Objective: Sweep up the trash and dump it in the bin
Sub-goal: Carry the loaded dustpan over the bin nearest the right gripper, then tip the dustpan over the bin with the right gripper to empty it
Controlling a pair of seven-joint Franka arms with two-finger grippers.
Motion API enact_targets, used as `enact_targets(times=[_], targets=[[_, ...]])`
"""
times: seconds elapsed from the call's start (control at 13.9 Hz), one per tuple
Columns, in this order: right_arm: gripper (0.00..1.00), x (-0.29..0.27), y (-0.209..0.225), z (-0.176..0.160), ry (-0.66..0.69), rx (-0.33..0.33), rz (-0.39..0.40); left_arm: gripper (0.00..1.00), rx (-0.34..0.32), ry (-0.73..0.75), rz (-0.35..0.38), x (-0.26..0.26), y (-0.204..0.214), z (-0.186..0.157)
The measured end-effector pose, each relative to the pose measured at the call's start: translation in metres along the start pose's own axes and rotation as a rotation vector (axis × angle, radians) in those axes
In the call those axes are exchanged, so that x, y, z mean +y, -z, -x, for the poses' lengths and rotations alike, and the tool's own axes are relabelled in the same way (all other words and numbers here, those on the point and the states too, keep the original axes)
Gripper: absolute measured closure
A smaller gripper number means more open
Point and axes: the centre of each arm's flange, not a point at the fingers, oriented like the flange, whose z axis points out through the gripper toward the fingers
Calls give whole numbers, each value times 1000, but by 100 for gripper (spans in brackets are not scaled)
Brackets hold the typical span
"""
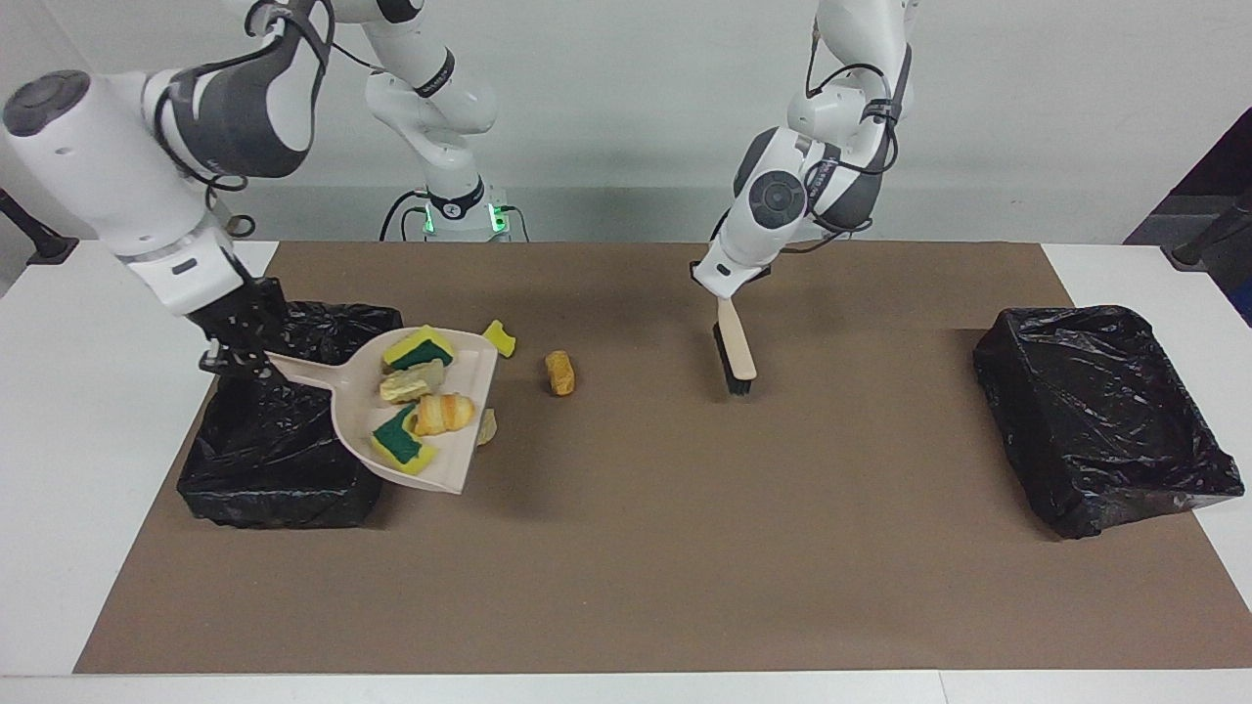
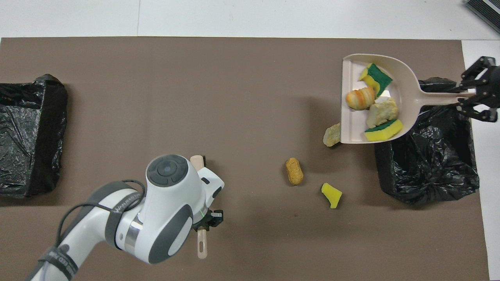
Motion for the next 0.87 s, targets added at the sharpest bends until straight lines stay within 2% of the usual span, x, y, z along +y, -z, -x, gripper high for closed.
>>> enact_targets(times=[0.14, 0.29, 0.43, 0.5, 0.72, 0.87], targets=[[67, -20, -5, 52, -18, -19, 6, 73, 11, -23, -40, 15, -24, 36], [67, -39, -10, 88, -19, -81, 39, 73, 38, 24, -58, 21, -43, 52], [67, -57, -15, 108, -25, -151, 40, 73, 35, 165, -13, 19, -51, 51], [67, -63, -19, 115, -32, -166, 38, 73, 26, 209, 9, 16, -54, 49], [67, -78, -27, 136, -42, -227, 26, 73, 18, 264, 54, 10, -57, 44], [67, -82, -30, 142, -32, -324, -8, 73, -10, 346, 139, 0, -50, 31]])
